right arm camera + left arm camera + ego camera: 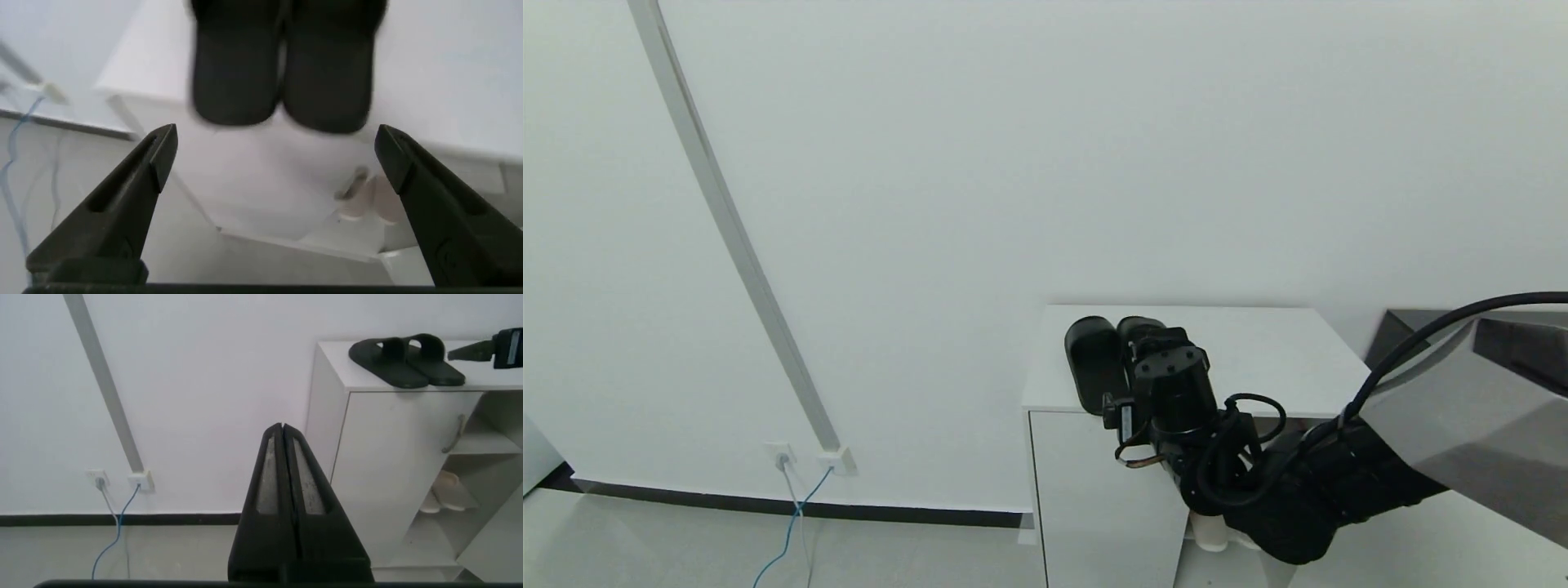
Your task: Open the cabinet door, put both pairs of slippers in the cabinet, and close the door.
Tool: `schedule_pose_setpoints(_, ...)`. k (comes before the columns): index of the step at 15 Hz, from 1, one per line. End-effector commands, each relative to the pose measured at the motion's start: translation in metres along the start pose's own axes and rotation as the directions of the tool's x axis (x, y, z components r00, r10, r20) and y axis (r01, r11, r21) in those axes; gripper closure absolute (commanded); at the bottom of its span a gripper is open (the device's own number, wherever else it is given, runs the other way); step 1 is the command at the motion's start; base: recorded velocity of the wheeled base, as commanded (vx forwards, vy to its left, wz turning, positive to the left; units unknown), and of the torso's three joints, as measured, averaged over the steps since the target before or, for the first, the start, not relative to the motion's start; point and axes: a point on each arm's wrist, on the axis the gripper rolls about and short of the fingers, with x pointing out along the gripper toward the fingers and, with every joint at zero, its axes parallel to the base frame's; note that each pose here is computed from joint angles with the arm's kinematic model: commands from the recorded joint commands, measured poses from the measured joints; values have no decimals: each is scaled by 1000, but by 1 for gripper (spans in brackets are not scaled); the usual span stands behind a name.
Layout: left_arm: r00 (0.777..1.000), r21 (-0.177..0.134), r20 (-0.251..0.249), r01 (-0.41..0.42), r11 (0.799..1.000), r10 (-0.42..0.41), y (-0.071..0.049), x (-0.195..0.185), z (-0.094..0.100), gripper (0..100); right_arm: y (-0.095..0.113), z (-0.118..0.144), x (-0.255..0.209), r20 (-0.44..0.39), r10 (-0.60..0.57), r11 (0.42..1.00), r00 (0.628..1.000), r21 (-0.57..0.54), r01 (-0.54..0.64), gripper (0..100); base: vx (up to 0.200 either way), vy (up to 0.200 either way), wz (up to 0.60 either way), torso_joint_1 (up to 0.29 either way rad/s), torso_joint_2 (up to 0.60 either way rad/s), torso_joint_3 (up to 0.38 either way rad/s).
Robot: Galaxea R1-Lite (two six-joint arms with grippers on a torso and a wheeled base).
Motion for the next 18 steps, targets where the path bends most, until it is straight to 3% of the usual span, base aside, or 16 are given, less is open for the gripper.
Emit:
schedule_pose_setpoints(1,1000,0,0,-1,1000,1,0,0,0,100,0,-11,8,-21,-11,1000,1000,-14,11,0,200,0,0,12,2,7)
schedule_pose_setpoints(5,1000,0,0,-1,1000,1,0,0,0,100,0,-25,22,-21,-21,1000,1000,-12,21,0,200,0,0,2,1,0)
schedule_pose_setpoints(18,1000,-3,0,-1,1000,1,0,0,0,100,-3,-23,92,82,-79,997,993,19,78,0,0,0,0,0,0,0)
